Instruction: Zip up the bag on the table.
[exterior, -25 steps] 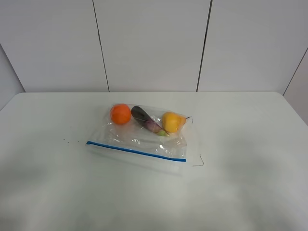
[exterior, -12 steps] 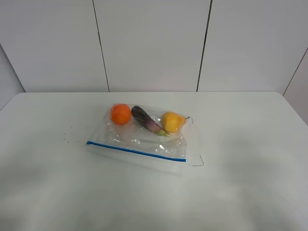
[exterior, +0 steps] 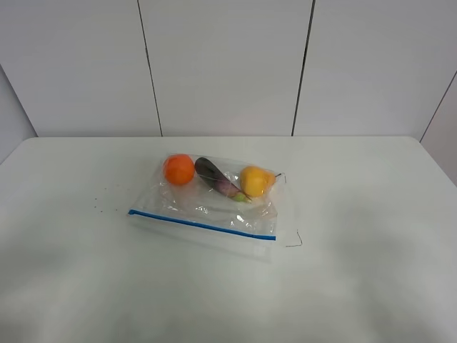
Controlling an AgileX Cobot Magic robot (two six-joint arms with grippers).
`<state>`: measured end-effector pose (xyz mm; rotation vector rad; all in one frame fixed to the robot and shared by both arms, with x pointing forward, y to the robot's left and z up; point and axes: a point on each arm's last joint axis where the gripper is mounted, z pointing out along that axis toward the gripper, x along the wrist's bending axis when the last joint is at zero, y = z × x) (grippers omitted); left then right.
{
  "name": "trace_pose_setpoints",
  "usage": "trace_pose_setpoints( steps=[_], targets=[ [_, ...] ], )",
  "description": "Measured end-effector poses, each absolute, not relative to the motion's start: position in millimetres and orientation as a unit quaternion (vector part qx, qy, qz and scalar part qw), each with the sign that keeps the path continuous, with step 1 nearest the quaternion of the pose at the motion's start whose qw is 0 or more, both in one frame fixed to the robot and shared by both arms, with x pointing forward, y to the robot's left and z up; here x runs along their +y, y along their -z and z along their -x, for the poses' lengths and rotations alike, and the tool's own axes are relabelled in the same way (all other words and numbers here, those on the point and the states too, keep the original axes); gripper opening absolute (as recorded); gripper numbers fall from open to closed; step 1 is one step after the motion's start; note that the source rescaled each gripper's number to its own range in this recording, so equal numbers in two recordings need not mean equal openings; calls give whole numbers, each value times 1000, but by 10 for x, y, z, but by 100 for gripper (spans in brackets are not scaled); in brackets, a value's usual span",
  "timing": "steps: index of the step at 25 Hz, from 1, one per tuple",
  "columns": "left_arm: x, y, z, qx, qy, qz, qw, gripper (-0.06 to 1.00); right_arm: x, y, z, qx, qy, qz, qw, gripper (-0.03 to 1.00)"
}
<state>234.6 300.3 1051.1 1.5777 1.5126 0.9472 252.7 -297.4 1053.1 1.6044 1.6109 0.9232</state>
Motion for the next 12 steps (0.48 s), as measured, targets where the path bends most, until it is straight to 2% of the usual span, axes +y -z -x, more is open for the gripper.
trace_pose_setpoints(
  steps=[5,12],
  targets=[
    [3003,-10511,-2346,590,-369,-615,371,96,-2975,-10538,-2372,601,-386,-597,366,100],
    [3003,-10511,-2346,590,-369,-615,371,96,-2970,-10538,-2357,599,-391,-595,366,100]
  ],
)
